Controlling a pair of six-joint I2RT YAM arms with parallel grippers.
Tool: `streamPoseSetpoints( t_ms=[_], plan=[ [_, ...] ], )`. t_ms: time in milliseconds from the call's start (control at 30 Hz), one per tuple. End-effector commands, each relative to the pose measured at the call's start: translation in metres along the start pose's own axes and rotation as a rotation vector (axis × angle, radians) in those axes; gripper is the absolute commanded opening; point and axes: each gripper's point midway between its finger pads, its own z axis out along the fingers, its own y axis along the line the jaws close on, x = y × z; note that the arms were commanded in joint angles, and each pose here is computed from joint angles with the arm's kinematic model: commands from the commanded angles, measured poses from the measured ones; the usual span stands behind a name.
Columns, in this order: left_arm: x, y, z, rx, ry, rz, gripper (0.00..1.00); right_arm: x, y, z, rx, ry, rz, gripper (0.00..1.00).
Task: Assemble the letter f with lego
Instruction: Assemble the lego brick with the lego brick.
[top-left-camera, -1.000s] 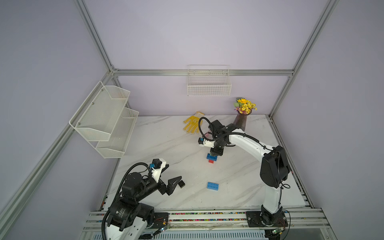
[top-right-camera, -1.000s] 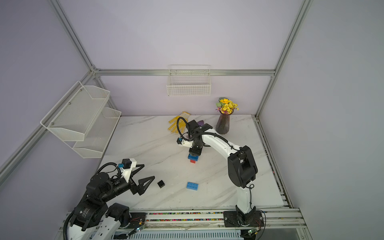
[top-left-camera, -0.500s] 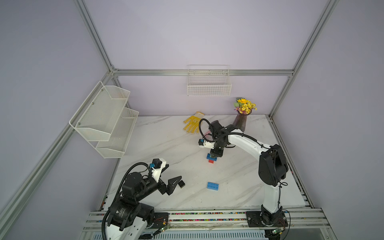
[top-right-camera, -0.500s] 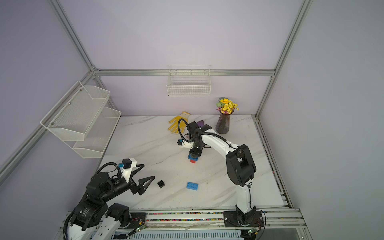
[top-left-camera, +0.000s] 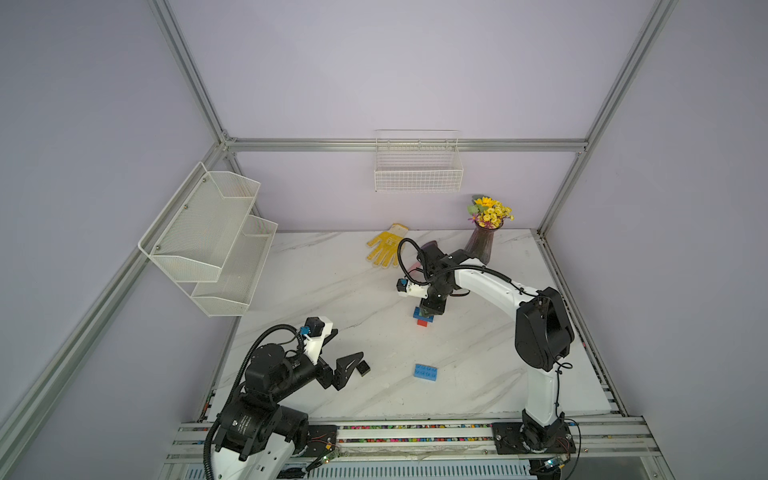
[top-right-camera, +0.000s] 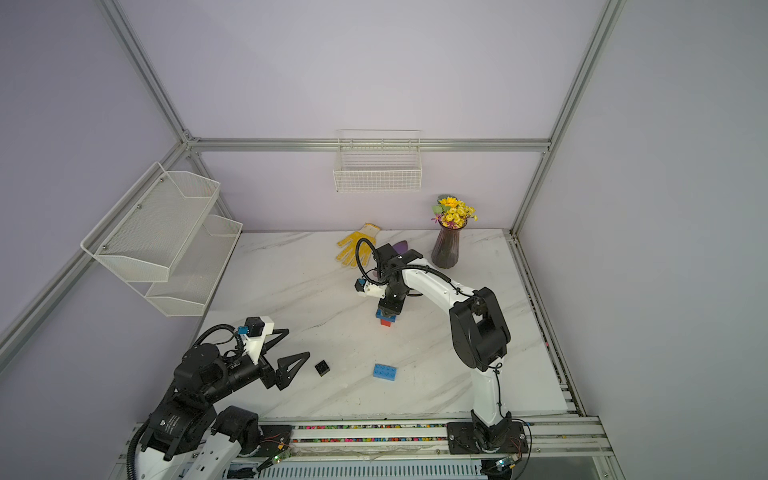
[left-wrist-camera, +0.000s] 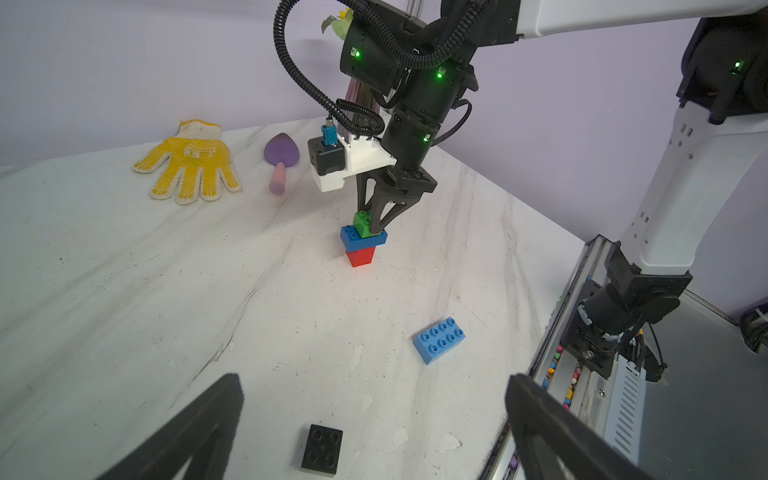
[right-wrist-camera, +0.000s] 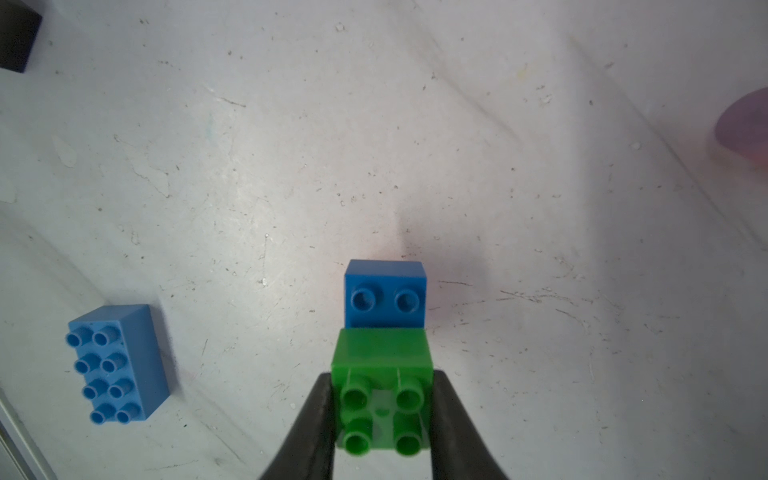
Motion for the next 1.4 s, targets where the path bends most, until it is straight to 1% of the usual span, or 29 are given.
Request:
streamPoseSetpoints(
  t_ms=[0,433,733,900,1000,1067,1133,1267,1367],
  plan=[
    [-0.004,-0.001,0.001,0.006,-0.011,0.004,1.00,0.010,-0.003,0.018,-0.015,0.052,0.020,0.03],
    [-0.004,0.000,0.001,0.000,-0.010,0.002,1.00,0.018,-0.002,0.027,-0.020,0.103,0.021,0.03],
    [-0.004,0.000,0.001,-0.001,-0.011,0.001,1.00,0.024,0.008,0.047,-0.040,0.175,-0.002,0.03],
    [-0.004,0.000,0.001,-0.002,-0.011,0.001,1.00,0.021,0.008,0.043,-0.042,0.163,0.004,0.04],
    [-0.004,0.001,0.001,-0.002,-0.009,0.000,1.00,0.017,0.008,0.032,-0.028,0.140,0.002,0.09],
    [-0.003,0.001,0.002,-0.002,-0.007,-0.002,1.00,0.014,0.008,0.026,-0.020,0.124,0.002,0.15],
    [-0.003,0.001,0.002,-0.001,-0.005,-0.002,1.00,0.011,0.008,0.019,-0.012,0.105,0.003,0.20],
    [-0.003,0.001,0.002,-0.001,-0.006,-0.002,1.00,0.004,0.004,0.006,0.014,0.073,0.001,0.31],
    [-0.004,0.001,0.002,0.000,-0.007,-0.001,1.00,-0.002,0.001,-0.004,0.025,0.037,0.001,0.35]
  ],
)
